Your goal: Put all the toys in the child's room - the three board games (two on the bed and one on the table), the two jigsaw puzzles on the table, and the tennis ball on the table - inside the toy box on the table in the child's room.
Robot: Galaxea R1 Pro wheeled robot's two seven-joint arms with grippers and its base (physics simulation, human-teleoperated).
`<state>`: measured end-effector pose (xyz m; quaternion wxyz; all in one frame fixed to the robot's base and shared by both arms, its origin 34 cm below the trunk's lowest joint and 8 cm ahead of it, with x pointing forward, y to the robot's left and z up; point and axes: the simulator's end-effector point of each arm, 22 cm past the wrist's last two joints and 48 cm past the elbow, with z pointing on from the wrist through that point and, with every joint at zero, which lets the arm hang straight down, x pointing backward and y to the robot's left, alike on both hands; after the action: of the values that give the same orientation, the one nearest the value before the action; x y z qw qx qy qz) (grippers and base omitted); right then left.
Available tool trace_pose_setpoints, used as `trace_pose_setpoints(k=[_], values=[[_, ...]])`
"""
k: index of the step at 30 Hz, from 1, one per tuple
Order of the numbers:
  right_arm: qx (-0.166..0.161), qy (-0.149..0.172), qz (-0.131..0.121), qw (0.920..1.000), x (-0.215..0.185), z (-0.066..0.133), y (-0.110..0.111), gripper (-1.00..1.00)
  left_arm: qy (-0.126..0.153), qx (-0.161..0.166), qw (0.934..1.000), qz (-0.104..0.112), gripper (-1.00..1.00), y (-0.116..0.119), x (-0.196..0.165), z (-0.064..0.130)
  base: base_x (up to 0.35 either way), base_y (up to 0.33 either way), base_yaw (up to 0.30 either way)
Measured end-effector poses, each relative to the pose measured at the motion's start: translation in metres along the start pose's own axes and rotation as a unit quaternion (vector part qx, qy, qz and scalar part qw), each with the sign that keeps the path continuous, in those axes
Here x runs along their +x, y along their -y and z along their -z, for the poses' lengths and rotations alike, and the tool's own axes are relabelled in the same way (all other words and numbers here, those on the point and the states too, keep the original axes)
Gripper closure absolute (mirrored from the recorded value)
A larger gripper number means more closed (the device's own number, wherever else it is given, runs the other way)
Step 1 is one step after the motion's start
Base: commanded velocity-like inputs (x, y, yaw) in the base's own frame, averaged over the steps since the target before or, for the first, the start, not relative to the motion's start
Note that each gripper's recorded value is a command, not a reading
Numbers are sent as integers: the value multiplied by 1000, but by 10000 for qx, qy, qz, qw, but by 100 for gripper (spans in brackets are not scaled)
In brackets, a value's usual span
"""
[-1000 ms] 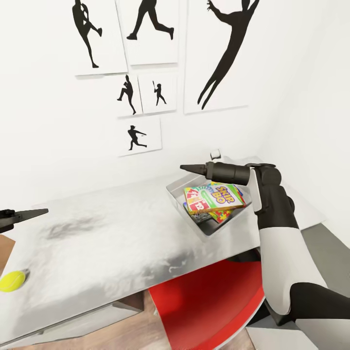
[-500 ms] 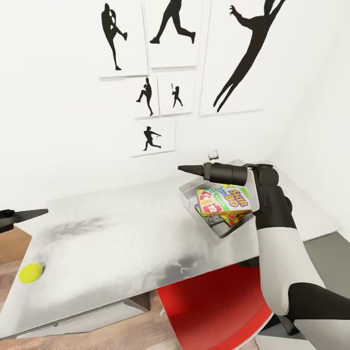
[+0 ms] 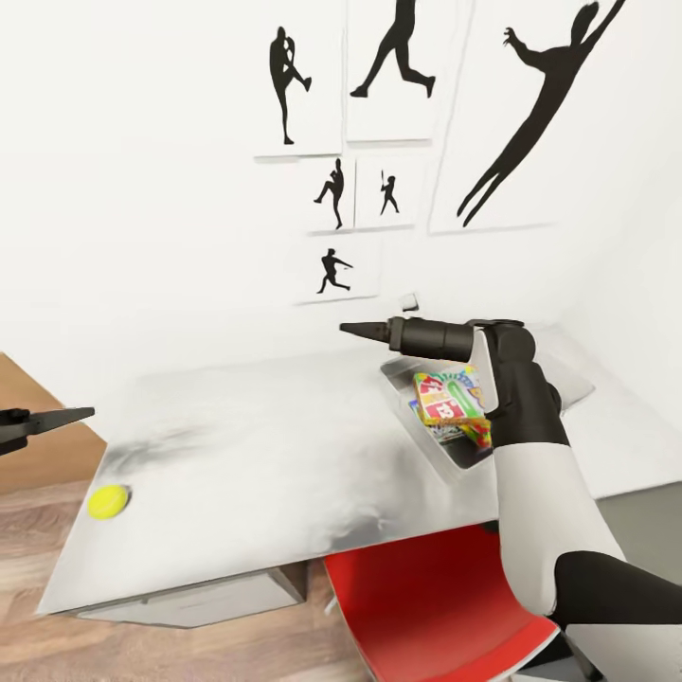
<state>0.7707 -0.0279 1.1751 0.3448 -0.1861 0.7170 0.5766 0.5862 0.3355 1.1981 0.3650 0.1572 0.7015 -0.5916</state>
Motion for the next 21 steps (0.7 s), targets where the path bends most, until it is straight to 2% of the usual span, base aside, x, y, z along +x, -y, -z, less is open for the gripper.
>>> trace_pose_setpoints(k=[9, 14, 21], values=[[312, -26, -109, 9995, 4, -16, 8, -100, 7, 11, 10000, -50, -100, 5, -2, 1, -1, 0, 198], [354, -66, -116, 9993, 6, -24, 5, -100, 14, 17, 10000, -79, -100, 8, -3, 1, 0, 0, 198], [261, -510, 109, 9983, 26, -49, -14, -100, 28, 23, 9999, -115, -100, 12, -5, 2, 0, 0, 191]])
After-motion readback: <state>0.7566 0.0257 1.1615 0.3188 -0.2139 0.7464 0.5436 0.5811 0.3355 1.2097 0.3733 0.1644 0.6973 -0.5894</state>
